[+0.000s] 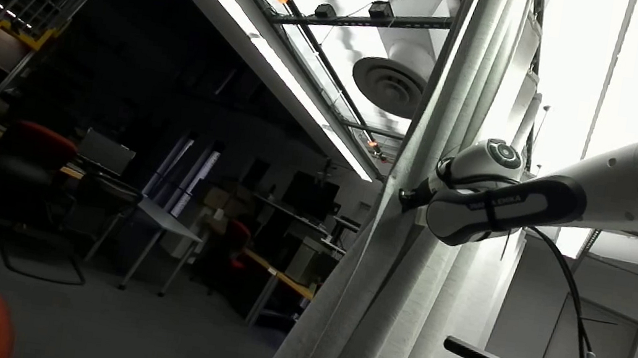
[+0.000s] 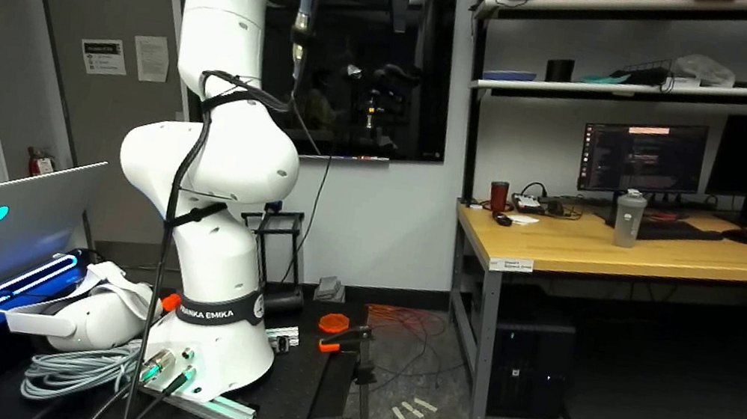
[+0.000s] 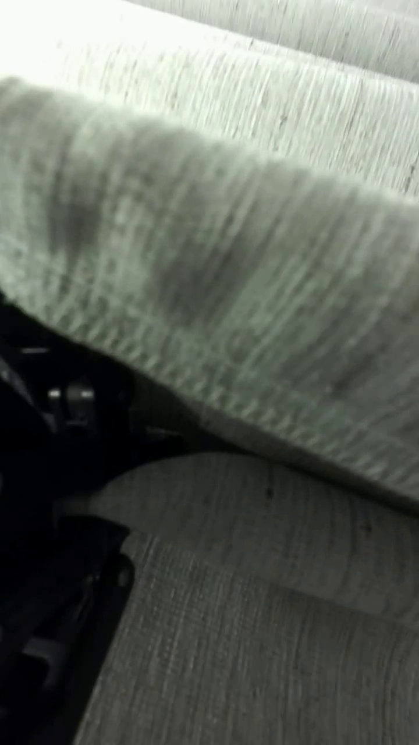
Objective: Open the curtains
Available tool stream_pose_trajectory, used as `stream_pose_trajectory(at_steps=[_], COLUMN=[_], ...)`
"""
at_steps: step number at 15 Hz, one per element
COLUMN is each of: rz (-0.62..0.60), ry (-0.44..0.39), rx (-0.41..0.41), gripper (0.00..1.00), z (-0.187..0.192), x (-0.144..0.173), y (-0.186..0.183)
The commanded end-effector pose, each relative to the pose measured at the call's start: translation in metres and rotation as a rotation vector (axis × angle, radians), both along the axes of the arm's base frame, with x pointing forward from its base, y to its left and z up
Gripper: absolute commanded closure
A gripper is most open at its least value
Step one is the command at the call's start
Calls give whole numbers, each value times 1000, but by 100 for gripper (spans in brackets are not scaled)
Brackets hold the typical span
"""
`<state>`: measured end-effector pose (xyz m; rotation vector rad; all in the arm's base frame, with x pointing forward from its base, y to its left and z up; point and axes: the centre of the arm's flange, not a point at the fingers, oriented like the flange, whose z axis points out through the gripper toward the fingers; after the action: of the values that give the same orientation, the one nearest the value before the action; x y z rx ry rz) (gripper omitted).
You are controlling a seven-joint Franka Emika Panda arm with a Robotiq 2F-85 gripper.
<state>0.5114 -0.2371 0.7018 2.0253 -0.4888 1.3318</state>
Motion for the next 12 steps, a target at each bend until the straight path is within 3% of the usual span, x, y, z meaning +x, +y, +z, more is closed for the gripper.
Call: stream_pose_trajectory(at_steps=[1, 8, 12], rz=[-134, -299, -331], ry=[77, 96, 114], rx=[56, 43, 63], gripper=[100, 100, 100], z=[-33, -40, -57], x=[18, -26, -24], y=[-76, -169, -193])
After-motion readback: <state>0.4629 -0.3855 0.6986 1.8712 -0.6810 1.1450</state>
